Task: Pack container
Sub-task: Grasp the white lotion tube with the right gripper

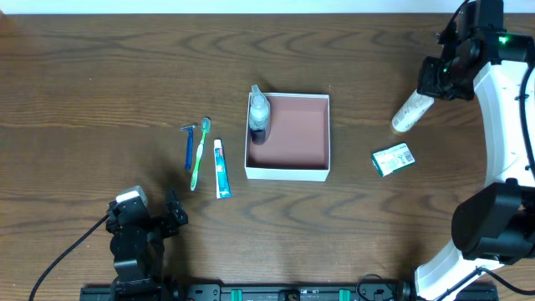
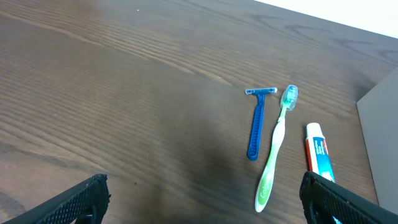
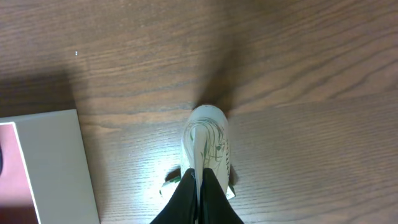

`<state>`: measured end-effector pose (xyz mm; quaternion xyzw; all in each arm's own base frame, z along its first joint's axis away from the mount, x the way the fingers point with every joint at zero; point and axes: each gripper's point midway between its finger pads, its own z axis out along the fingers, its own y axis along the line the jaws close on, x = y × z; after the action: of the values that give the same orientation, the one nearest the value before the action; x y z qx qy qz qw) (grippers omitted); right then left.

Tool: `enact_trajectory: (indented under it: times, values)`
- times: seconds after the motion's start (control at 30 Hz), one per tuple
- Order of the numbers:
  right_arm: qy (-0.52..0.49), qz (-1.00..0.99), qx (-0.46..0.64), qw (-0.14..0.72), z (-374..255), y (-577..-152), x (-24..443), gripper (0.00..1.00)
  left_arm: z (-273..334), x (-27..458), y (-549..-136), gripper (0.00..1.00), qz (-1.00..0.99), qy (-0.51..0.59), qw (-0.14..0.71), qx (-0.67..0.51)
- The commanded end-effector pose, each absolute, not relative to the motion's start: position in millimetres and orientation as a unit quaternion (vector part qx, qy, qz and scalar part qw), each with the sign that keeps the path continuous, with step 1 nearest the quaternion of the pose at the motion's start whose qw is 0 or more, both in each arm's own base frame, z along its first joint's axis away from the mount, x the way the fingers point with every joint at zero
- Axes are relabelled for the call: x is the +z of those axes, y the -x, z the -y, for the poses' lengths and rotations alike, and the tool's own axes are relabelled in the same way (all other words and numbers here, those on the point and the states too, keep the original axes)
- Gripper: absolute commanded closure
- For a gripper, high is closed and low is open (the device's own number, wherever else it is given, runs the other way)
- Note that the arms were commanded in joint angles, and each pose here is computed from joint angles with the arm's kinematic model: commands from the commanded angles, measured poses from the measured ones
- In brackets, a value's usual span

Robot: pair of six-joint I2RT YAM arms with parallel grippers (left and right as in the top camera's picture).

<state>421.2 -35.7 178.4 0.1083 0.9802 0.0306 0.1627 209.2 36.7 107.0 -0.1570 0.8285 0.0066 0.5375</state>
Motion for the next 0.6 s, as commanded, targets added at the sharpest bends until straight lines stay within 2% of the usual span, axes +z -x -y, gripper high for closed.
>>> enact_trajectory:
  times: [0.0, 0.17, 0.3, 0.47, 0.57]
  values:
    - [-0.12, -0.978, 0.032, 0.169, 34.0, -416.5, 188.5, 0.99, -37.6, 100.4, -208.8, 0.02, -0.833, 0.15, 0.532, 0.015]
    - [-0.116, -0.969, 0.039, 0.214, 19.6, -413.5, 222.1, 0.99, -37.6, 100.4, -208.8, 0.02, -0.833, 0.15, 0.532, 0.015]
    - [-0.089, -0.954, 0.056, 0.282, -9.7, -405.0, 277.5, 0.99, -37.6, 100.4, -208.8, 0.02, -0.833, 0.15, 0.532, 0.015]
    - [-0.025, -0.928, 0.097, 0.358, -69.0, -375.5, 348.0, 0.99, -37.6, 100.4, -208.8, 0.02, -0.833, 0.15, 0.532, 0.015]
    - [0.007, -0.914, 0.122, 0.386, -99.6, -358.3, 372.8, 0.98, -37.6, 100.4, -208.8, 0.02, -0.833, 0.15, 0.532, 0.015]
